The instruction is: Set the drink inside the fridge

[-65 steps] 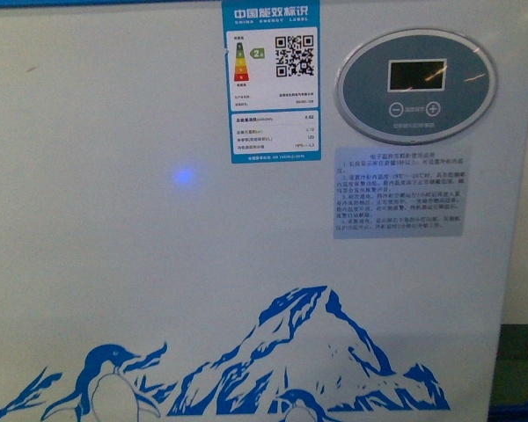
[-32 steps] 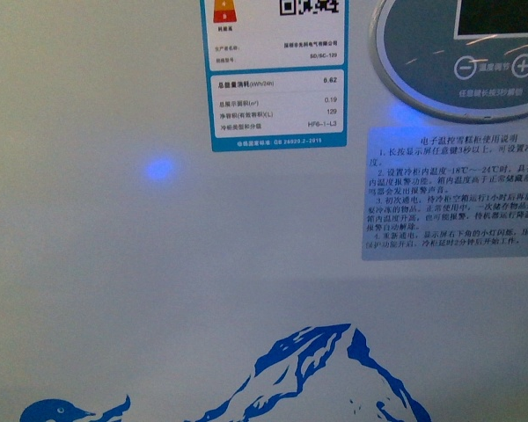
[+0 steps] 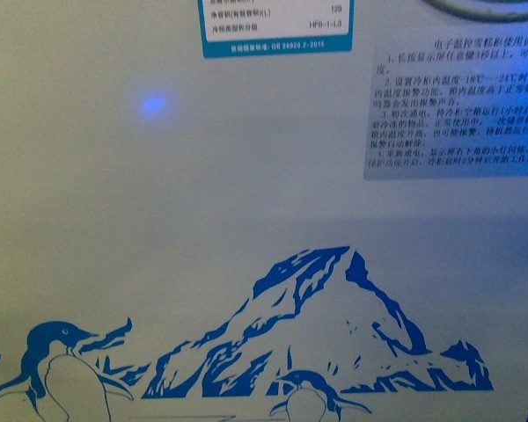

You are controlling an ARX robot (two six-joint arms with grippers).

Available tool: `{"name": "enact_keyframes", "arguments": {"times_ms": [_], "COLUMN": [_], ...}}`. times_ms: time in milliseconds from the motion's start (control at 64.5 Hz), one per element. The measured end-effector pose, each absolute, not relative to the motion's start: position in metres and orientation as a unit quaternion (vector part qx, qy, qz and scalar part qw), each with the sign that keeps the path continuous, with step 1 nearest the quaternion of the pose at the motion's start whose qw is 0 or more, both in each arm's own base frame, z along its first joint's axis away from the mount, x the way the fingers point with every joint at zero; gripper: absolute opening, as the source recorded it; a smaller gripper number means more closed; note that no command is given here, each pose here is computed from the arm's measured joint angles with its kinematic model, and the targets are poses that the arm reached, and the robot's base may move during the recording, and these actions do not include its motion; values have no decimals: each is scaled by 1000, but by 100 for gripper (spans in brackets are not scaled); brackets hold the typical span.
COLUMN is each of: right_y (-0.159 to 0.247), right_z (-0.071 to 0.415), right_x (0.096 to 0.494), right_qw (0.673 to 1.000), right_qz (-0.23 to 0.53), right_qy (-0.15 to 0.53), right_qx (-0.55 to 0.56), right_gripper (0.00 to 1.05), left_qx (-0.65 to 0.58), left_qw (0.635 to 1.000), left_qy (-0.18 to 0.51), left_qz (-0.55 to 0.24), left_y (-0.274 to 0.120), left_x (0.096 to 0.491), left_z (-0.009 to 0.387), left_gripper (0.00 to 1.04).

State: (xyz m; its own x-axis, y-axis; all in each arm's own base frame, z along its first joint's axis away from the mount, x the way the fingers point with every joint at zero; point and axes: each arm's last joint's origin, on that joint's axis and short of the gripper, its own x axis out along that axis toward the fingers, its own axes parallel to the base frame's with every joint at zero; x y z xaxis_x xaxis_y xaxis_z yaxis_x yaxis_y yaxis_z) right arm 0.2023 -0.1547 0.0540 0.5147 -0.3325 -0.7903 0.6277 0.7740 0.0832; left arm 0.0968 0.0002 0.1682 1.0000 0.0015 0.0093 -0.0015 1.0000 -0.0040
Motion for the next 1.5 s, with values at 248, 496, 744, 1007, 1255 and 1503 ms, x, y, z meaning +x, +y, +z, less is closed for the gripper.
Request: {"name": "enact_keyframes", "arguments": {"times_ms": [248, 496, 744, 1007, 1255, 1503], "right_y": [-151, -153, -151, -148, -146, -144], "right_z": [-25, -114, -147, -176, -195, -196], "right_x": [231, 243, 251, 258, 253, 255], "right_qw": [826, 787, 775, 761, 747, 749], "right_qz": [-277, -298, -292, -285, -296, -296], "right_qy": [441, 489, 512, 537, 555, 556], "right_qx": [214, 230, 229, 227, 216, 205], "right_gripper": [98, 98, 98, 98, 98, 83], "left_qx": [-2, -2, -2, -2, -2, -2], "left_qw": [1000, 1000, 1000, 1000, 1000, 1000], "left_qy": [-5, -5, -5, -5, -5, -5], "left_qz": [1, 1, 1, 1, 1, 1], "left_y": [0, 0, 0, 0, 0, 0], "left_x": [97, 97, 97, 97, 97, 97], "left_z": [168, 168, 168, 168, 168, 168], "left_gripper": [97, 97, 97, 97, 97, 97]}}
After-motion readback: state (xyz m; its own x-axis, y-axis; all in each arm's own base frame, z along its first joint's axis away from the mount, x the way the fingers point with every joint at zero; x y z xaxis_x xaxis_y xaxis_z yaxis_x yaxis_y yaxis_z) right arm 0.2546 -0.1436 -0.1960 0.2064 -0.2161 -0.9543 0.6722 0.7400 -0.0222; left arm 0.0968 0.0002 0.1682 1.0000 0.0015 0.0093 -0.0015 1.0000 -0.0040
